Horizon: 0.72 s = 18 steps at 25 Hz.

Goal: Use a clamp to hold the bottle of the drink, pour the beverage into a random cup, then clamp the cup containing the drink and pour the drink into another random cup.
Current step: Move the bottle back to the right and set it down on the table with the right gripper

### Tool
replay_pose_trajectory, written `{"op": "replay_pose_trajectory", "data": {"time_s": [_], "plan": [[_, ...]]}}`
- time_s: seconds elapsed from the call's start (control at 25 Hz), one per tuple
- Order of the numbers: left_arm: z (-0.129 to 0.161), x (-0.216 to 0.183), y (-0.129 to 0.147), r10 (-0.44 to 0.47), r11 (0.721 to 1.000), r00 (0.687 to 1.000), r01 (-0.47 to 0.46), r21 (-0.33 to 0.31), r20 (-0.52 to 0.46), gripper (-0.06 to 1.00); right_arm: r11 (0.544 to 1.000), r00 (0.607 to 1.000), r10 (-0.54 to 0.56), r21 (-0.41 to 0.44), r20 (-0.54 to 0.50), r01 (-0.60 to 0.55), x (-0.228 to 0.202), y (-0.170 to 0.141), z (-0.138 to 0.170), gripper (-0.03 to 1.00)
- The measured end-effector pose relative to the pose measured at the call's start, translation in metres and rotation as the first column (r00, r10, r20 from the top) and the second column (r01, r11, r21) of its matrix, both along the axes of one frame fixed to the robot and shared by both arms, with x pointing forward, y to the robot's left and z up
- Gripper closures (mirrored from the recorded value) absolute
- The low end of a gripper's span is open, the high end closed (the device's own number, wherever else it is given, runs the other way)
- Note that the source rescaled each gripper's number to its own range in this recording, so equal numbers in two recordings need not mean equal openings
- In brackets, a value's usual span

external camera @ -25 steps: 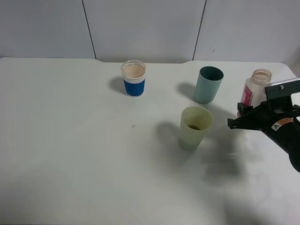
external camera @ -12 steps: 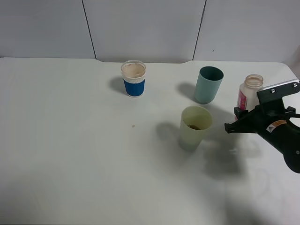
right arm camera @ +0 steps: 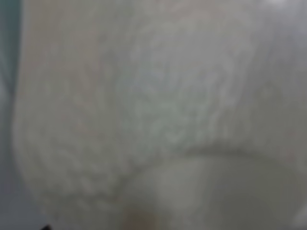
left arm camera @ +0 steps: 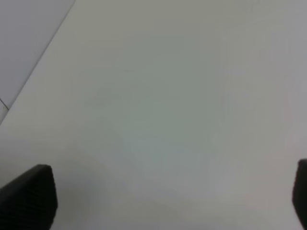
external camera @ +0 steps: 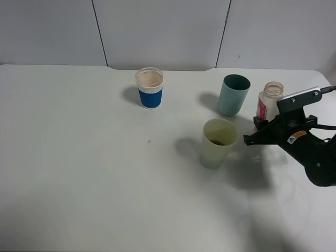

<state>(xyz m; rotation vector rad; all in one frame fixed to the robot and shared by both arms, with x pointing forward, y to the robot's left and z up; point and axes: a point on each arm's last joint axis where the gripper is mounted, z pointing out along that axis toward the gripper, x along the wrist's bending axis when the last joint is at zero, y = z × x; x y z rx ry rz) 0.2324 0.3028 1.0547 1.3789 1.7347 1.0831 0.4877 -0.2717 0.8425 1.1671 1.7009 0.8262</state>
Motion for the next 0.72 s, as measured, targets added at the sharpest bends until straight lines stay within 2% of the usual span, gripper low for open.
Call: {"op": "replay_pose_trajectory", "data": {"time_s": [0.32,0.6,0.72], "plan": [[0.0,0.0,0.0,0.0,1.0,1.0,0.0,0.0,0.0,-0.06,1.0,1.0,0.011,0.011,0.023,-0.011,0.0016,0.0014,-0.0054,0.97],[0.0,0.0,0.0,0.0,1.0,1.0,0.0,0.0,0.0,-0.06,0.988,0.999,-0.046,0.147,0.01,0.044,0.0002,0.001,-0.0056,0.97],[0.0,0.0,0.0,0.0,1.0,1.0,0.0,0.0,0.0,-0.06,0.983,0.998,-0.057,0.173,0.007,0.055,0.0003,0.001,-0.0056,0.97]]}}
